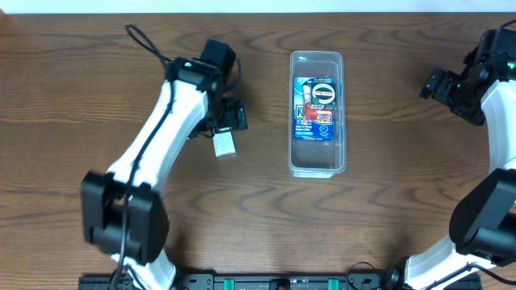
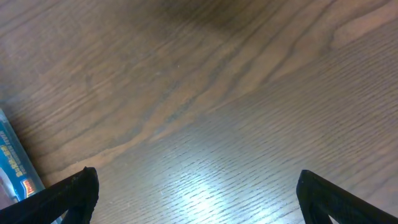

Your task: Pack container

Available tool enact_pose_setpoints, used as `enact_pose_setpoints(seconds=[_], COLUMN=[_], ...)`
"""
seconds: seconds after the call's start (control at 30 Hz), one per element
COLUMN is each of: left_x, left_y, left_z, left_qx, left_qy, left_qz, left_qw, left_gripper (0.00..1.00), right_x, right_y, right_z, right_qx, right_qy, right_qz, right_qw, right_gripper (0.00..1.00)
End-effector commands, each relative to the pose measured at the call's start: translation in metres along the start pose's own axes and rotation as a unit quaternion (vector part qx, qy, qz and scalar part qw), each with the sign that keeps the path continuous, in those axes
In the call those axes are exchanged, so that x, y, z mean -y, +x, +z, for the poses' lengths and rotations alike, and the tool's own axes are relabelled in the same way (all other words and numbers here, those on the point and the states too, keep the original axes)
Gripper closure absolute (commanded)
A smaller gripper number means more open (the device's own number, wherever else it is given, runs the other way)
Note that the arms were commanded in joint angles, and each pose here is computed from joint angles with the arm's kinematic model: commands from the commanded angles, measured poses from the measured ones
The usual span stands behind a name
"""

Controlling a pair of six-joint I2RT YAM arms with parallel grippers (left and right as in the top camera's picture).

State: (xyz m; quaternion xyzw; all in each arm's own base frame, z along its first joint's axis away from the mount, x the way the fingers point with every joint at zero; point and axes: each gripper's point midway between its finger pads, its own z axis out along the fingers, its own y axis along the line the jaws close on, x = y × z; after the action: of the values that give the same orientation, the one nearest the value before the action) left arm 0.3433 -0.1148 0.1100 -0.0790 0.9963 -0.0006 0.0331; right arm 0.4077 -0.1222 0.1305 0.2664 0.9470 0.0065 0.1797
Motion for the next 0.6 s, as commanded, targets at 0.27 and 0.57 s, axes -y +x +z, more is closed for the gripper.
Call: enact_pose_setpoints(seconds=[0.27, 0.57], left_x=[0.000, 0.010], left_y=[-0.015, -0.020], left_z=[0.042, 0.062], left_qx=[-0.014, -0.027], left_qy=[-0.030, 0.016], left_qz=[-0.029, -0.047], left_qw=[0.999, 0.998], left_gripper=[0.02, 0.02], right_x=[0.002, 0.002], right_y=[0.001, 0.001], right_z=[0.002, 0.002], right_qx=[-0.001, -0.001], right_qy=[0.004, 0.004], right_qz=[0.003, 0.003], right_qw=[1.000, 1.000], right_gripper=[0.01, 0.01])
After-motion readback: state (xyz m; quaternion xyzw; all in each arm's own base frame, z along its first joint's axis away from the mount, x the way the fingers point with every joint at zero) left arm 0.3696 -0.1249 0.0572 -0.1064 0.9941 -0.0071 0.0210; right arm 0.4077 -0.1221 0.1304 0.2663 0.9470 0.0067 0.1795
